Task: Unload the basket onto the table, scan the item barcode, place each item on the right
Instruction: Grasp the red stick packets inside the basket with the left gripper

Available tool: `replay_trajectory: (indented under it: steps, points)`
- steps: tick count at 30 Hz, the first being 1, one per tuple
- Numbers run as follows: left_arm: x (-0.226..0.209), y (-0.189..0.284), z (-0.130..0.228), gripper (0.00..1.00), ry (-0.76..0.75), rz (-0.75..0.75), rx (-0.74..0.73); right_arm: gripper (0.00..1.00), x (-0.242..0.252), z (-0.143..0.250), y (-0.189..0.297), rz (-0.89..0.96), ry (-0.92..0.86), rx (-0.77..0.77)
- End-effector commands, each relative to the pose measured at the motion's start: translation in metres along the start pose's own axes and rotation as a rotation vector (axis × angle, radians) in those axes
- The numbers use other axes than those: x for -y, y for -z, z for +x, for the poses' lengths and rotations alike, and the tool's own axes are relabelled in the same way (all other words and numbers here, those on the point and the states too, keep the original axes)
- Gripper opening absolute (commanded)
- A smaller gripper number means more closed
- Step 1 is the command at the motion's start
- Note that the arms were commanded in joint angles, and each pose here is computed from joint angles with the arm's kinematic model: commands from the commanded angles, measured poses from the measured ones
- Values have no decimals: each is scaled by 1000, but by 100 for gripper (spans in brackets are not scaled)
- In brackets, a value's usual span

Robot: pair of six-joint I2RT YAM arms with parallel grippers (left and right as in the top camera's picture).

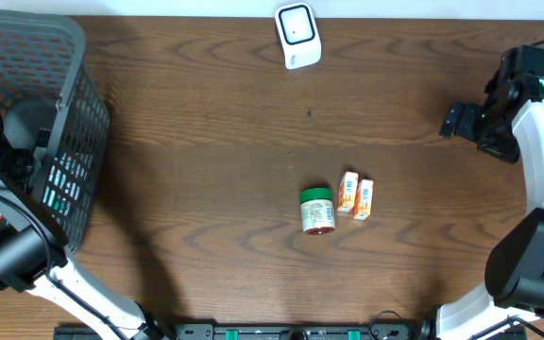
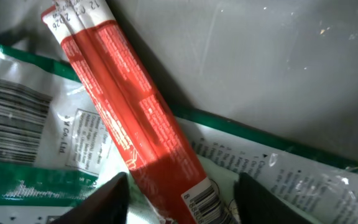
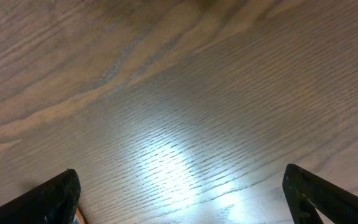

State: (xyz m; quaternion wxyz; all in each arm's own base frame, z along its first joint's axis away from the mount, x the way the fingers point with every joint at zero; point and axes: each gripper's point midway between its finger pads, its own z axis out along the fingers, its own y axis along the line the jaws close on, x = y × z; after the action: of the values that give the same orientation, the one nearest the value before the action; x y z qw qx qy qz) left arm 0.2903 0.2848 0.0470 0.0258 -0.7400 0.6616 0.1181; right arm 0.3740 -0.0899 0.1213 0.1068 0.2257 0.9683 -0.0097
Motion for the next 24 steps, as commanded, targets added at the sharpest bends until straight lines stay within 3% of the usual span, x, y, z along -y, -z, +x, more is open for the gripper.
replay_trajectory:
  steps: [1, 5, 8, 12, 13, 14, 15, 17, 24]
  points:
    - [-5, 23, -10, 47, 19, 28, 28, 99, 1, -4, 7, 4, 8, 24]
    - [-8, 72, -23, 36, 53, 137, 98, 99, 1, -4, 7, 4, 8, 24]
    - [-13, 112, -32, 13, 83, 235, 161, 99, 1, -4, 7, 4, 8, 24]
    - [-22, 155, -38, 8, 112, 335, 224, 99, 1, -5, 7, 4, 8, 24]
    - [-25, 162, -38, 10, 117, 349, 233, 99, 1, -4, 7, 4, 8, 24]
    - [-27, 167, -38, 26, 120, 361, 240, 99, 1, -5, 7, 4, 8, 24]
    - [-28, 170, -38, 50, 122, 367, 244, 99, 1, -4, 7, 4, 8, 24]
    - [-29, 171, -38, 67, 122, 366, 245, 99, 1, -4, 7, 4, 8, 24]
    - [-22, 132, -32, 72, 97, 281, 190, 99, 1, -4, 7, 4, 8, 24]
